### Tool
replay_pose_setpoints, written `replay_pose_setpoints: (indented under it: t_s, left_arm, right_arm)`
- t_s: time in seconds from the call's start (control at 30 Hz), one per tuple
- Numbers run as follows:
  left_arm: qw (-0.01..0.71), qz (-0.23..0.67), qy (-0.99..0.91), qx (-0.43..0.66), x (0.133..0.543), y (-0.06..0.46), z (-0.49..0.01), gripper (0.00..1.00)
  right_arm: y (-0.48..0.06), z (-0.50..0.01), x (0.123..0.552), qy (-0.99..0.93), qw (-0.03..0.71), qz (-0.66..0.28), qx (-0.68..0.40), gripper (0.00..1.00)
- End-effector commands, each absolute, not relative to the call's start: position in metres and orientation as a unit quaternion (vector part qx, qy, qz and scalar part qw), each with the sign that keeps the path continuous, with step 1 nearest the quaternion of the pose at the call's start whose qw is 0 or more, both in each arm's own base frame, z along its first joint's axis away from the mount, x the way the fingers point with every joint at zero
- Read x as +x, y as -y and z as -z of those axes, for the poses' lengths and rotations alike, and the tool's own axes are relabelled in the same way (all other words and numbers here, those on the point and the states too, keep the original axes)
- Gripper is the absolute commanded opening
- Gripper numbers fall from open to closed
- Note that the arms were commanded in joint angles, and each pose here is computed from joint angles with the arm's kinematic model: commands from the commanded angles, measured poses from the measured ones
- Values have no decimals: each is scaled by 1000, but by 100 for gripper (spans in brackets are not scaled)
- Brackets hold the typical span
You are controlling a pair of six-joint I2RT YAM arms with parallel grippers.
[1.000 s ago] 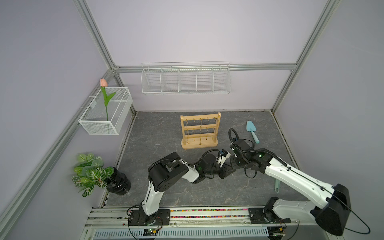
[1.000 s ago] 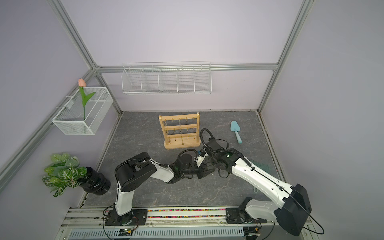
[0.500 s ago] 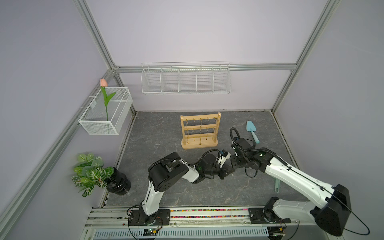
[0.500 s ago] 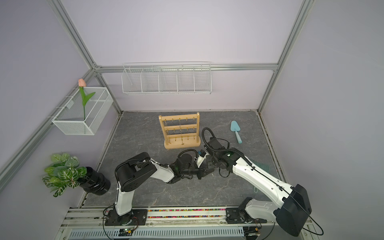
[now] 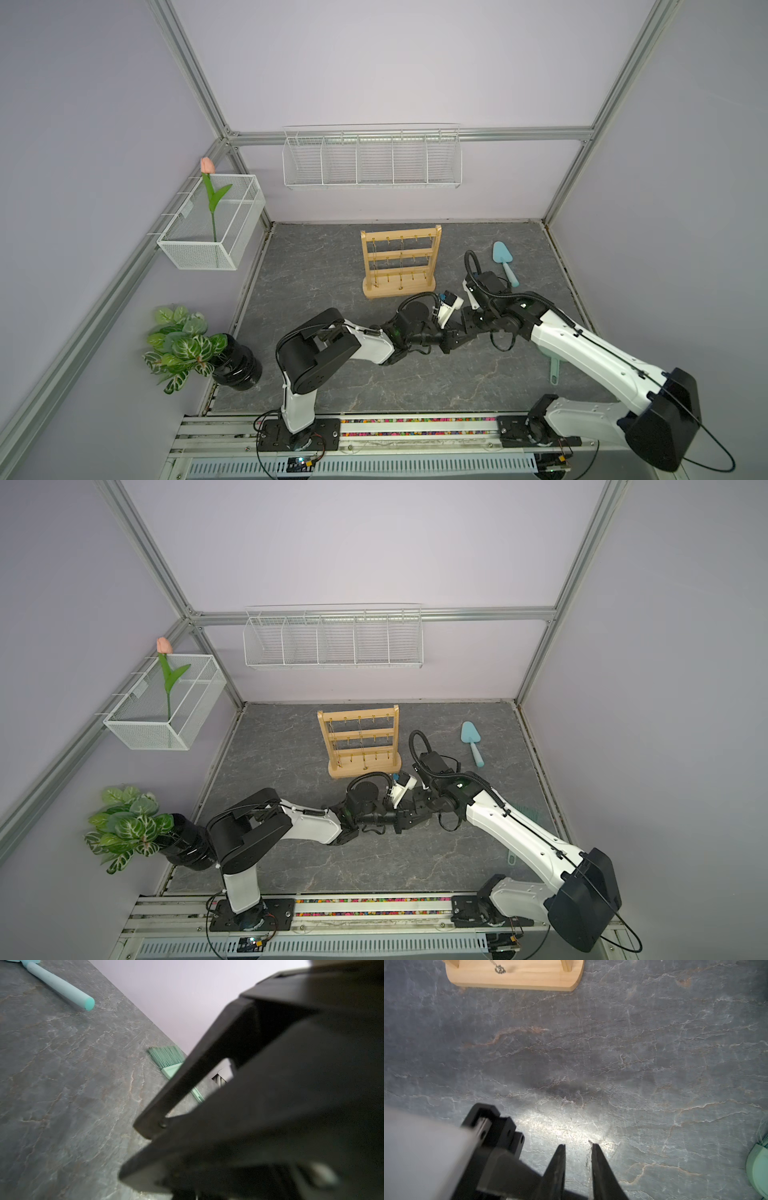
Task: Hang the necklace on the jewelry display stand
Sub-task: Pick up the necklace from the center of the board.
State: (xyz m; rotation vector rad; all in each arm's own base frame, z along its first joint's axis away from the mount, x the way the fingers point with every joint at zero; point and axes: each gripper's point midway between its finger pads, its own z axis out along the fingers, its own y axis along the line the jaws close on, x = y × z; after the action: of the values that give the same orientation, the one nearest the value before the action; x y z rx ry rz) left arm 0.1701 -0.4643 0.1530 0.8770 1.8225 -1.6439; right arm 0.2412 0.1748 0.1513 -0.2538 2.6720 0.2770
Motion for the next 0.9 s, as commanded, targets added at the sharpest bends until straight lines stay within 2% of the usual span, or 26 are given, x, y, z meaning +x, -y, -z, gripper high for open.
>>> replay_pose_setpoints:
  t_s: [0.0, 0.17, 0.37, 0.7, 0.87]
  left_arm:
    - [278, 647, -642, 303, 170, 459, -198, 6]
    - [286, 656, -628, 305, 165, 450, -233, 6]
    - [303, 642, -635, 303, 167, 437, -264, 7]
    - [348, 564, -706, 250, 204, 396, -287, 7]
    - [361, 554, -714, 231, 214, 378, -290, 7]
  right_arm:
    - [-170, -179, 239, -958, 237, -120, -104, 31]
    - [-158, -217, 248, -945, 278, -137, -100, 40]
    - [-154, -241, 253, -934, 304, -154, -108, 45]
    - [-171, -266, 246, -912, 309, -226, -149, 37]
    - [-205, -282, 238, -865, 327, -333, -182, 35]
